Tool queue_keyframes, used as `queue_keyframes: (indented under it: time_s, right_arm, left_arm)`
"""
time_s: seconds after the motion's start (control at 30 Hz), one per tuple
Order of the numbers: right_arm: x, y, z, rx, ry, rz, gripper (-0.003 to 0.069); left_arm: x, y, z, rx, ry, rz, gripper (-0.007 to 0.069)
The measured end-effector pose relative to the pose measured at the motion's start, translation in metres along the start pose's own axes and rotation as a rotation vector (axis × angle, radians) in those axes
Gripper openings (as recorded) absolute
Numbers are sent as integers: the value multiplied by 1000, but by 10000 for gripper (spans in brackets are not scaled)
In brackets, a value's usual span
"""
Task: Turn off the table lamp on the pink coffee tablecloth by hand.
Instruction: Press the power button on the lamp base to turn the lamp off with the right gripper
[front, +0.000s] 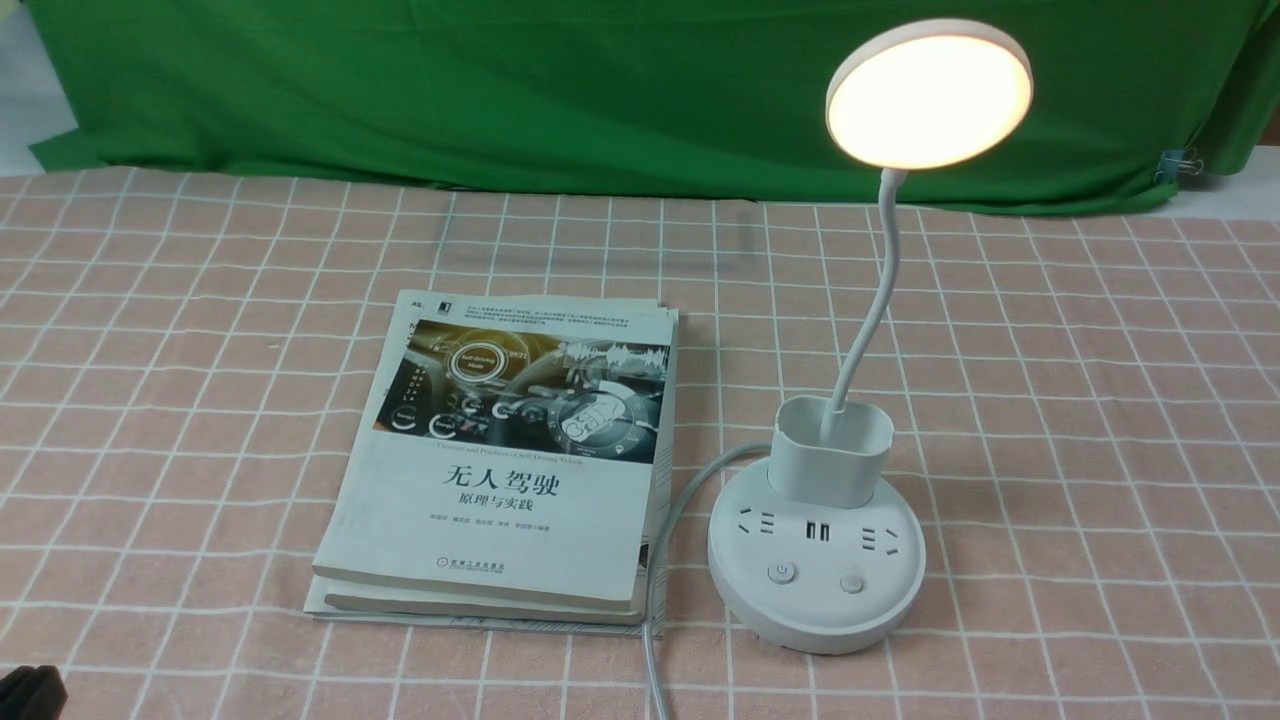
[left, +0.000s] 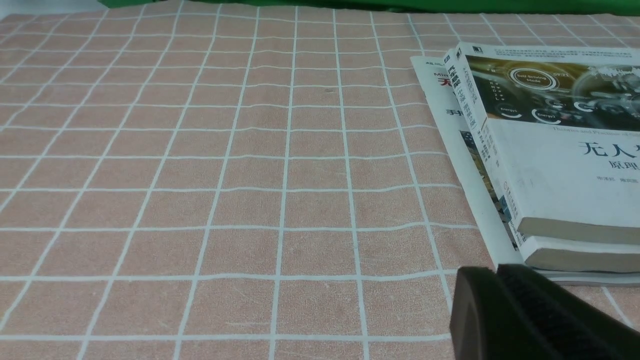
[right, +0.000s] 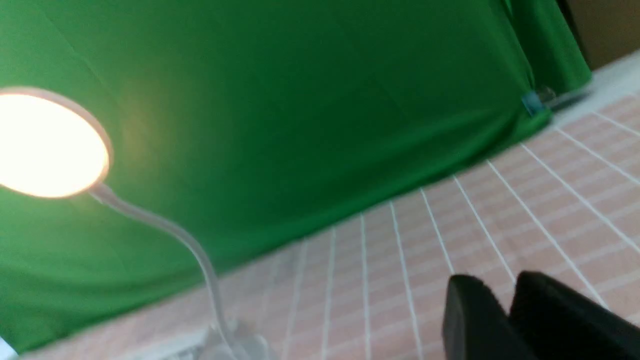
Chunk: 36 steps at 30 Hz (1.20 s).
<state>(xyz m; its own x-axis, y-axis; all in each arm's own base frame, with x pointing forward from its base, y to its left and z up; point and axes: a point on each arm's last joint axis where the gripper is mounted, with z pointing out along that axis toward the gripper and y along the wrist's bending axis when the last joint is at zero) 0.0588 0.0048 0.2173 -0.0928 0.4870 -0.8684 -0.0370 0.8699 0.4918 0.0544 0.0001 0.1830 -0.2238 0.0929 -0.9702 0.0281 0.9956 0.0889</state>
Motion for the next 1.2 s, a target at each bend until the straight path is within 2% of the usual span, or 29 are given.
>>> queue_keyframes:
  time_s: [0.03,0.07,0.13,0.2,0.23,0.3,0.33,0.5,0.63,0.7,0.87,1.2]
  right_arm:
    - [-1,1,0,6,14,0,148]
    - [-15,11,1,30,106,-65,106]
    - [-37,26,7,59,261,-163,68]
    - [-54,39,15,71,416,-255,52]
    - [-56,41,16,73,436,-256,51]
    - [-71,56,31,96,661,-345,46]
    - [-71,59,43,112,767,-375,45]
    - [-65,72,93,128,1033,-446,43]
    - [-31,95,136,61,1214,-528,43]
    - [-7,115,152,-4,1278,-589,43]
    - [34,147,179,-87,1342,-657,43]
    - [48,155,200,-96,1264,-615,44]
  left_arm:
    - [0,0,0,0,0,0,6]
    - [0,0,0,0,0,0,6]
    - [0,0,0,0,0,0,6]
    - [0,0,0,0,0,0,6]
    - [0,0,0,0,0,0,6]
    - [0,0,0,0,0,0,6]
    - [0,0,0,0,0,0,6]
    - [0,0,0,0,0,0,6]
    - [0,0,0,0,0,0,6]
    - [0,0,0,0,0,0,6]
    - [0,0,0,0,0,0,6]
    - [0,0,0,0,0,0,6]
